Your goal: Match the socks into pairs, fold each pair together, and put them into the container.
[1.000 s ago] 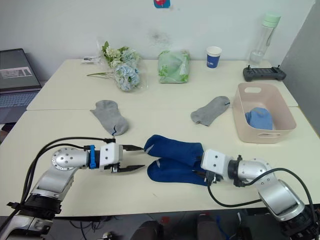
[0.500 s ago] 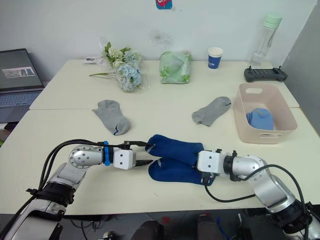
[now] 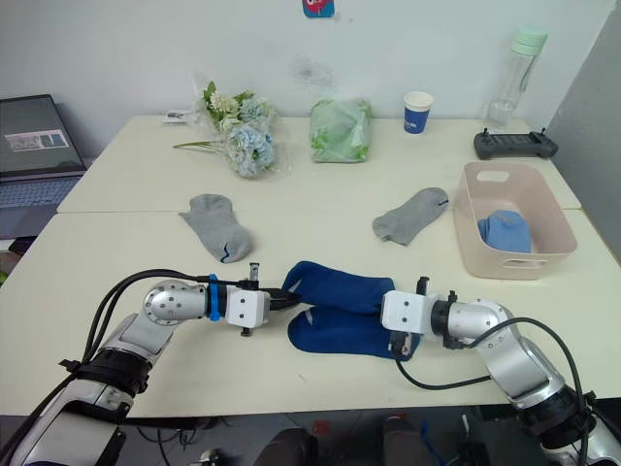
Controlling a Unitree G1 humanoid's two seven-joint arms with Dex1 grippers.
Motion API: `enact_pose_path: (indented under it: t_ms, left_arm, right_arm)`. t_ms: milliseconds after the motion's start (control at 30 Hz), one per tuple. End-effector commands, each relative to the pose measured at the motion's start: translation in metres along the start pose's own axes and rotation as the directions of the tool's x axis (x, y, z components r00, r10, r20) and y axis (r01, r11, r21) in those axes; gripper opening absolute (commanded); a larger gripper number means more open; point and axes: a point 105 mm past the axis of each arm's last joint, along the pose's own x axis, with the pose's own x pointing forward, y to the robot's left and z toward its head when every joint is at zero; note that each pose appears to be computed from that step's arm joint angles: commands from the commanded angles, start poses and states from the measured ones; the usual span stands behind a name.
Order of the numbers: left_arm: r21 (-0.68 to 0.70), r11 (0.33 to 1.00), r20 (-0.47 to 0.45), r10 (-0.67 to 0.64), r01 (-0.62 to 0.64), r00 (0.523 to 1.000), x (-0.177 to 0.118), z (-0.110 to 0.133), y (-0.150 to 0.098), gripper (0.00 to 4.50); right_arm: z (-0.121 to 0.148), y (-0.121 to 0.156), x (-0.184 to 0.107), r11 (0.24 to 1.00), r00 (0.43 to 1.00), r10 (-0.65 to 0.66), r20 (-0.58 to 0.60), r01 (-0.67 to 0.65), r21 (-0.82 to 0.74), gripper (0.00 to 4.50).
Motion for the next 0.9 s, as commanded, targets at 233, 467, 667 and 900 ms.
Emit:
enact_pose_path:
  t_ms: [233,467,667,900]
  left_arm:
    - [-0.09,0.994,0.037,0.072,-0.068,0.997,-0.002,0.004,0.014,0.02]
    - [-0.206,0.976,0.199,0.116,-0.074,0.973,-0.014,0.042,0.046,0.02]
    - [-0.402,0.908,0.359,0.039,0.117,0.932,-0.034,0.094,0.059,0.02]
    - [-0.537,0.769,0.417,-0.116,0.347,0.901,-0.049,0.115,0.041,0.02]
  right_arm:
    - [0.017,-0.032,-0.015,0.993,0.992,-0.106,0.074,0.102,0.058,0.0]
    - [0.044,-0.055,-0.031,0.988,0.984,-0.124,0.126,0.11,0.112,0.0]
    - [0.074,-0.044,-0.055,0.971,0.977,-0.003,0.213,-0.047,0.233,0.0]
    - [0.09,-0.016,-0.076,0.901,0.953,0.146,0.266,-0.239,0.362,0.0]
